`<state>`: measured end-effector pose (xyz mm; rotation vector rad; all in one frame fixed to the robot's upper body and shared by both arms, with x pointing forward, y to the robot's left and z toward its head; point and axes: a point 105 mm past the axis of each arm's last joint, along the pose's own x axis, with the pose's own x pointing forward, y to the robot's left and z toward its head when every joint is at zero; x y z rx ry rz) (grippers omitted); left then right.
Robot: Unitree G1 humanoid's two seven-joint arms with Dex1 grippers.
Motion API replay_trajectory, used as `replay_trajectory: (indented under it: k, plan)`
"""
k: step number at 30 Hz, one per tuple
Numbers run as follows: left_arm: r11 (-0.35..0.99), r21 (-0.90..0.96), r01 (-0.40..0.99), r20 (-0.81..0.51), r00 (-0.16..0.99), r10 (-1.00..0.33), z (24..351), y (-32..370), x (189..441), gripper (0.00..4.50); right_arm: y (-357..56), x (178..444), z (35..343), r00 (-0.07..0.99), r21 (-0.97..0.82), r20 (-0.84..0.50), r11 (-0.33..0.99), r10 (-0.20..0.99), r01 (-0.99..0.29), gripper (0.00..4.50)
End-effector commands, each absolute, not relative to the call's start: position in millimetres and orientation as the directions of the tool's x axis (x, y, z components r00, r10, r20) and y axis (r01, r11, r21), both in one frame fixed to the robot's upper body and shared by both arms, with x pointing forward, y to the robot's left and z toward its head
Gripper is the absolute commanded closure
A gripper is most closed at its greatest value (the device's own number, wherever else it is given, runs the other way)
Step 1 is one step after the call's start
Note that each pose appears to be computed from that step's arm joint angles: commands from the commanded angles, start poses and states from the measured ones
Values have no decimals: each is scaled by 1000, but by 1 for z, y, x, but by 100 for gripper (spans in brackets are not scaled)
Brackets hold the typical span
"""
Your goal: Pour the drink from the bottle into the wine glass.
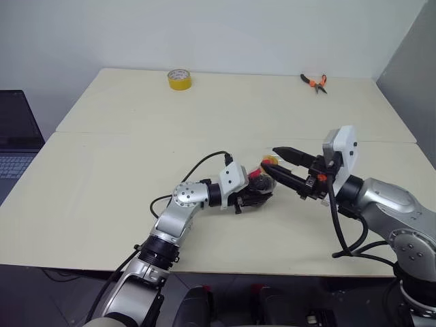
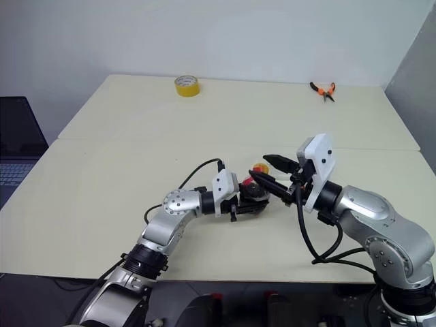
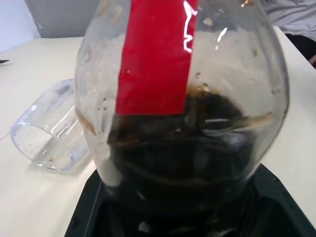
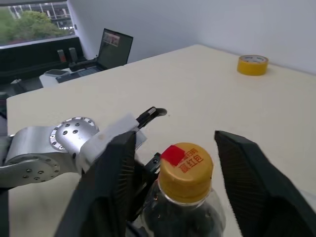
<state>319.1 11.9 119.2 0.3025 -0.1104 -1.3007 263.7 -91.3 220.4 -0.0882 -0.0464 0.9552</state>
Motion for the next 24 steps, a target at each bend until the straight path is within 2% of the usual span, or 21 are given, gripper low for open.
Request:
replay_trajectory:
  k: [1,13,16,19,24]
  plan:
    - [222,341,913,-46,253,-966,136,6,319,263,-88,264,224,580,-149,-8,573,814,-806,174]
    - [220,350,910,-50,253,-966,136,7,320,263,-91,274,226,615,-178,4,606,788,-775,174]
    - [221,350,910,-51,254,-966,135,8,320,263,-91,274,226,615,-175,11,607,789,-775,233]
    - [221,349,911,-52,254,-966,134,8,319,263,-92,273,223,608,-175,4,600,794,-781,326]
    - [220,347,911,-50,253,-966,135,8,318,287,-95,275,222,597,-192,-6,585,802,-788,328]
